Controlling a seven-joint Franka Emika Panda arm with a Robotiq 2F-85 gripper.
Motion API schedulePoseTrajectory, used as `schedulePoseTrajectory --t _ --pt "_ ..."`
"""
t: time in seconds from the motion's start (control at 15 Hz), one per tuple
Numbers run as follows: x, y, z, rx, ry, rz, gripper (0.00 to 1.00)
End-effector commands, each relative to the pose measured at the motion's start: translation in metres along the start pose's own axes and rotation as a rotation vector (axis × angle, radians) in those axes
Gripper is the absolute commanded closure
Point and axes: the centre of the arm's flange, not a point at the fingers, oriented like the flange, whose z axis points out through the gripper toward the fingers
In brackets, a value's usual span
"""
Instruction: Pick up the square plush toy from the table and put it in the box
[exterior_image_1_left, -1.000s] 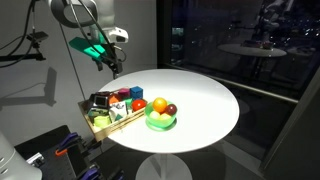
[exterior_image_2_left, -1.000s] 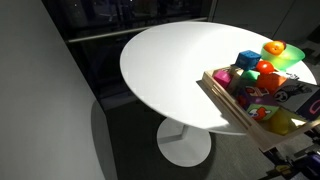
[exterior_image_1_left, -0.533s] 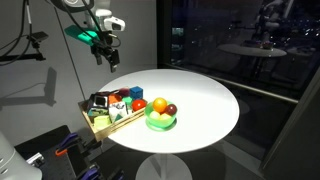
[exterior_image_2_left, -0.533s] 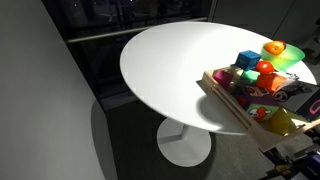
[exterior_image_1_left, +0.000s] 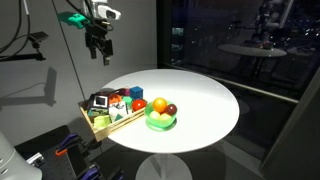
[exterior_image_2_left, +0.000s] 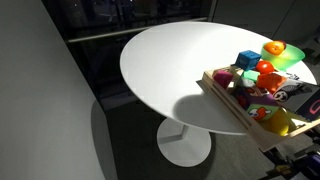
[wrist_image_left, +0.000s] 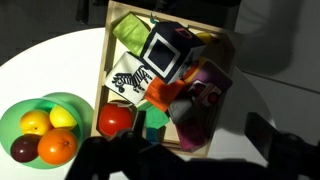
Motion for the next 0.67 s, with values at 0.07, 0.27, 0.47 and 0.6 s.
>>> schedulePoseTrajectory --t 0.07,0.27,0.47,0.6 --pt "-0.002 -0.002 -0.021 -0.061 -0.014 0.053 0.00" --pt "0.000 -0.002 -0.009 -0.037 -0.006 0.027 0.00" --pt "0.001 -0.002 -0.007 -0.038 -0.011 0.025 0.00" --pt "0.001 -0.002 -0.007 -0.038 -0.011 0.025 0.00"
